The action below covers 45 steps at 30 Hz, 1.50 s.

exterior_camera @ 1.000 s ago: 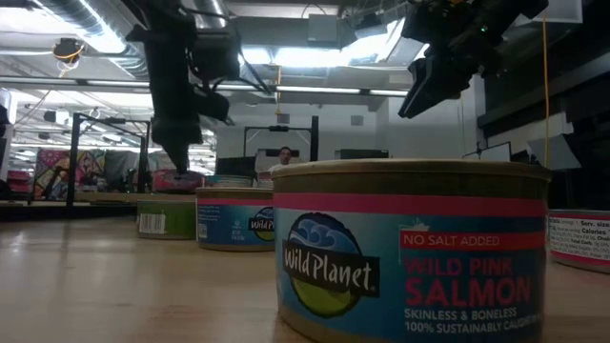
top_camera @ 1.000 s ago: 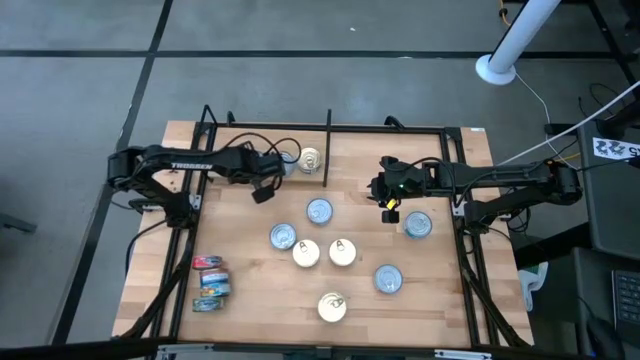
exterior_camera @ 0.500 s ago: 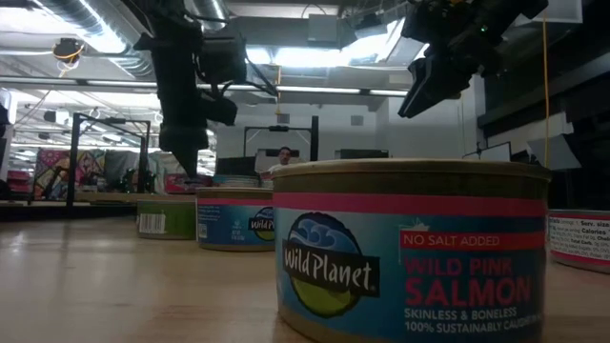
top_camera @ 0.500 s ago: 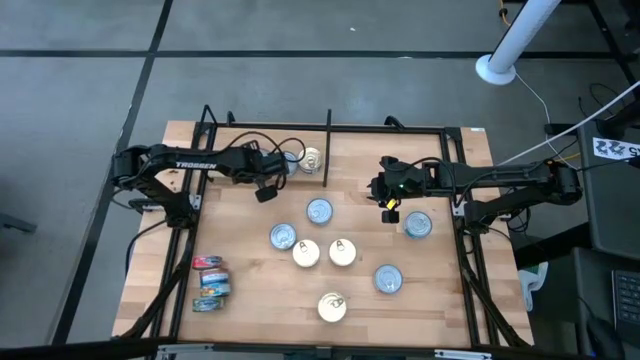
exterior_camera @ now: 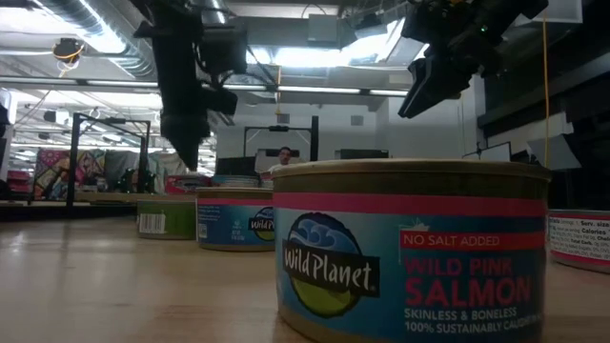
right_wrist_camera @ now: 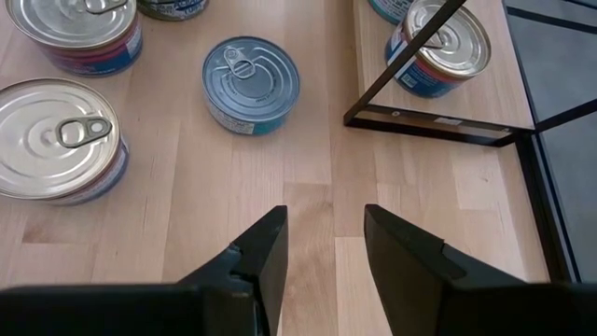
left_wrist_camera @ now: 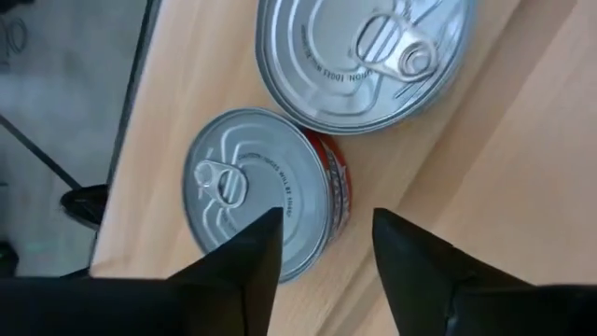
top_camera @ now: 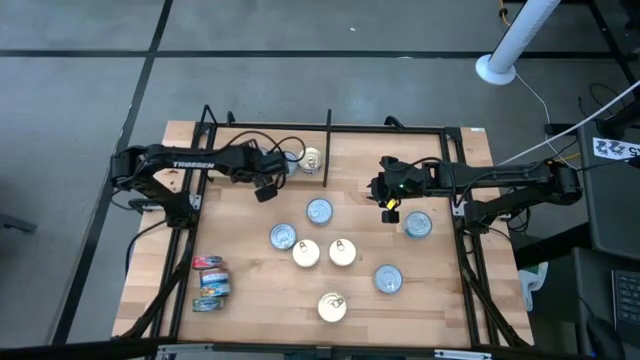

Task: Stack canned seafood by type on shelf
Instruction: Put the top green tuna can on the shelf

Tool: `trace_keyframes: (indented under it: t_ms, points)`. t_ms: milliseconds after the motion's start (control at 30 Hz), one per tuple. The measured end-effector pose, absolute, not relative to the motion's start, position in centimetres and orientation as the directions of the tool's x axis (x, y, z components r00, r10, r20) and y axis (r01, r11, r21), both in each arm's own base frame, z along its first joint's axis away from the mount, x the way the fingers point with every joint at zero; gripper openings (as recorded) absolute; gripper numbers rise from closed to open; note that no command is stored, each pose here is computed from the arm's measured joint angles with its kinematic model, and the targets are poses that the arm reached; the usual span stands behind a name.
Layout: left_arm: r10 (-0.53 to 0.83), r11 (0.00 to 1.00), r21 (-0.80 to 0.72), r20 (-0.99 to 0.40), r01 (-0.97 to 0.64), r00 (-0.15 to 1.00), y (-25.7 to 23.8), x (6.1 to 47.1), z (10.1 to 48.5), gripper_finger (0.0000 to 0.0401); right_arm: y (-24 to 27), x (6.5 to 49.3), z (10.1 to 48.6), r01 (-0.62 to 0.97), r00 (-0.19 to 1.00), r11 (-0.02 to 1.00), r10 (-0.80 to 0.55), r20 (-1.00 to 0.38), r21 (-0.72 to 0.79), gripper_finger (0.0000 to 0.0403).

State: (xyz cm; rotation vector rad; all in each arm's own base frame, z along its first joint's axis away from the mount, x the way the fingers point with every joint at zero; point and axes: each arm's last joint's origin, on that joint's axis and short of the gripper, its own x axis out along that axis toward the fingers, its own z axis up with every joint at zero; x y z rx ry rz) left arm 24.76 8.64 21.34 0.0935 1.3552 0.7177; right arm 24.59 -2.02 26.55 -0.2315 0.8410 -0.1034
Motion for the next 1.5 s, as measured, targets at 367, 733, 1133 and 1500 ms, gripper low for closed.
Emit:
trace_keyframes:
  t_ms: [367, 733, 1133, 1500]
  points:
    - [0.332, 0.876, 0.245, -0.931, -0.415, 0.151, 5.2, 26.5, 25.5, 0.0168, -2.0, 24.6, 26.5, -0.001, 0.66, 0.97, -0.182, -0.729, -0.244, 0.0143]
    - [0.017, 0.95, -0.084, -0.948, -0.3, 0.318, -2.4, 28.1, 26.0, 0.0141, -2.0, 24.6, 26.5, -0.001, 0.66, 0.97, -0.183, -0.729, -0.244, 0.0143]
    - [-0.058, 0.991, -0.101, -0.916, -0.089, 0.397, -8.9, 27.5, 23.6, 0.0138, -2.0, 24.6, 26.5, 0.005, 0.66, 0.971, -0.182, -0.728, -0.238, 0.0143]
    - [0.045, 0.996, 0.012, -0.933, -0.092, 0.356, -9.0, 26.2, 21.1, 0.0138, -2.0, 24.6, 26.5, 0.007, 0.66, 0.972, -0.181, -0.729, -0.236, 0.0143]
